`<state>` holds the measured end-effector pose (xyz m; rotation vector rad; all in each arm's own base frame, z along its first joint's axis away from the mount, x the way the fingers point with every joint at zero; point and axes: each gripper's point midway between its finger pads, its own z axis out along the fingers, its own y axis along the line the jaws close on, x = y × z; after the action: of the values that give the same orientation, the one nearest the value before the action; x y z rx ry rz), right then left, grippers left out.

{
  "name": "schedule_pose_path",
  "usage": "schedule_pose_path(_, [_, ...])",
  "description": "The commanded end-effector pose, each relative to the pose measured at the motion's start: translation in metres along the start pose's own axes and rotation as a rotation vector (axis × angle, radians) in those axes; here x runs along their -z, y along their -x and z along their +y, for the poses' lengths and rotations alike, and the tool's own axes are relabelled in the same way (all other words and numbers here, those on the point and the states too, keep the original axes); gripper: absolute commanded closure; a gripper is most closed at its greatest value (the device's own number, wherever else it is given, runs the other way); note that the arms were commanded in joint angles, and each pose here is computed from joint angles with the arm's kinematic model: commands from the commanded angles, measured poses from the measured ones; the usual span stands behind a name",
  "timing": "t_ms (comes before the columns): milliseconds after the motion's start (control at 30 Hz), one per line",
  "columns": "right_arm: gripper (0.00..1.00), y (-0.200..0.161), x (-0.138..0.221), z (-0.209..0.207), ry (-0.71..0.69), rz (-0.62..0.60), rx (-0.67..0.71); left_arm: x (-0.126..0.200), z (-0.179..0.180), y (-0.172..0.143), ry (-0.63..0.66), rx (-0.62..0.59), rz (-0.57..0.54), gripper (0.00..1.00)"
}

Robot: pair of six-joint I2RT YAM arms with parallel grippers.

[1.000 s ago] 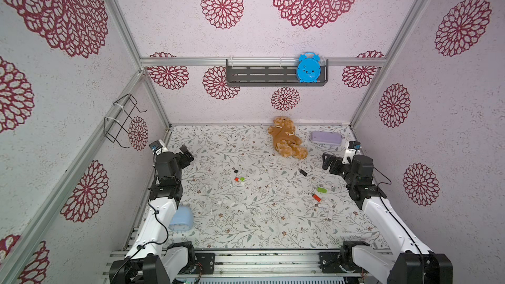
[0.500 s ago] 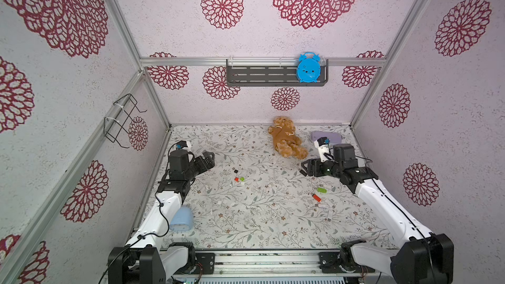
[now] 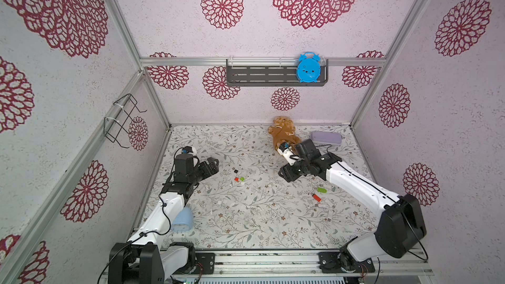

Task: Close the usb drive cover
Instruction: Move the cover to the center of the board.

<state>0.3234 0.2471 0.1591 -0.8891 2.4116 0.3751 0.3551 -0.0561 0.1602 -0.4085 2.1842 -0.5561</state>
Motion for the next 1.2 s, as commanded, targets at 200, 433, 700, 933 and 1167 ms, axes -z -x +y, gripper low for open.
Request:
schedule_pose_path(200, [0.38,0.042,-0.080,0.059,0.032,0.101,0.014,0.010,0.029,0.010,0.169,-0.010,-0.084,0.03])
schedule_pose_path(433, [0.44,0.065,-0.137,0.092,-0.008,0.161,0.042,0.014,0.031,0.014,0.181,-0.026,-0.104,0.03])
schedule_pose_path(700, [0.53,0.068,-0.163,0.105,-0.020,0.195,0.044,0.016,0.034,0.012,0.192,-0.042,-0.099,0.03])
schedule_pose_path(933, [0.58,0.060,-0.170,0.104,-0.028,0.220,0.047,0.014,0.034,0.011,0.192,-0.044,-0.095,0.03])
schedule_pose_path(1167, [0.59,0.059,-0.175,0.108,-0.009,0.235,0.049,0.012,0.035,0.011,0.200,-0.051,-0.088,0.03])
